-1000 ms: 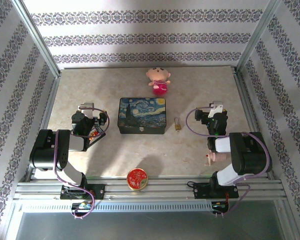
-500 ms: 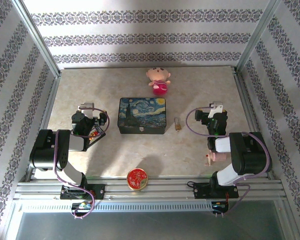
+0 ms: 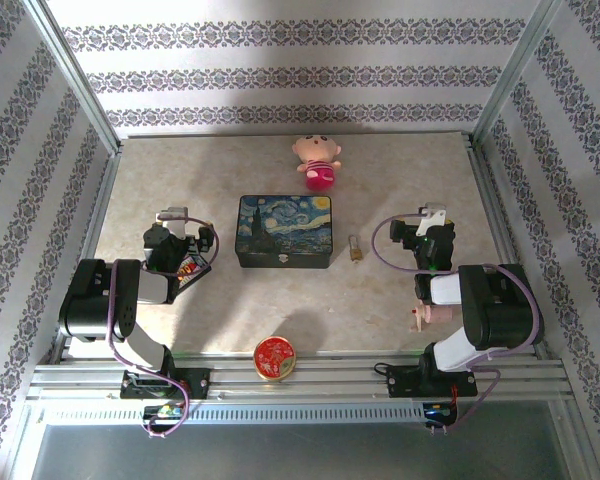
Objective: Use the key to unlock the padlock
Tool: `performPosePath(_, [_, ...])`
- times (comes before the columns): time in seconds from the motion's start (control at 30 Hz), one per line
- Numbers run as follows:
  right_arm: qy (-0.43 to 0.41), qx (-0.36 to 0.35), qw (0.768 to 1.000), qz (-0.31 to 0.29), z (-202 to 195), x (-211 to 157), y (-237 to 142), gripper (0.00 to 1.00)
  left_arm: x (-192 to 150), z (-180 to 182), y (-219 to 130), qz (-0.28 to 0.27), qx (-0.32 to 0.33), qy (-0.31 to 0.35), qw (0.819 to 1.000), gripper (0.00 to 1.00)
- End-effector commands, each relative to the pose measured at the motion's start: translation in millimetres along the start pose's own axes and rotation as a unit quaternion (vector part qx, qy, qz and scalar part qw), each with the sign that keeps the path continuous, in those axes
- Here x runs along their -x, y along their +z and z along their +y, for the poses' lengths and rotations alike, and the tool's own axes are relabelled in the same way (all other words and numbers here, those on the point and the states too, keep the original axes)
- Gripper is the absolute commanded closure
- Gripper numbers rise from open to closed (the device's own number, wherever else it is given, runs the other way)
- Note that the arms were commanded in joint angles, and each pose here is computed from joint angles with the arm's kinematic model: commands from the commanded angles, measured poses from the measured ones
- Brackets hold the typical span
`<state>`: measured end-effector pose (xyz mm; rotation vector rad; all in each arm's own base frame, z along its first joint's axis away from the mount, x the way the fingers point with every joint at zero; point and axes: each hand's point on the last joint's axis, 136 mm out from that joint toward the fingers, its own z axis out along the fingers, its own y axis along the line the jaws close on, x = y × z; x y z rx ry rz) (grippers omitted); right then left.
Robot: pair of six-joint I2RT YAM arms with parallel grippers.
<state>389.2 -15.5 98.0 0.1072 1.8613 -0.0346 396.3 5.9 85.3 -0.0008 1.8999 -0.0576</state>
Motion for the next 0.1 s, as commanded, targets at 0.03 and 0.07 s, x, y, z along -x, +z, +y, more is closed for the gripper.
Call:
performPosePath(0.03, [0.007,-0.002,1.0,-0.011,2.5,7.3,0.4,0.02,6.0,8.1,-2.3,-0.013,0.019,-0.014,1.0,0.01])
performPosePath(0.07, [0.007,-0.002,1.0,-0.011,2.6,7.6,0.5,0.02,5.8,8.3,-2.7,-0.013,0.02,-0.015,1.0,0.01])
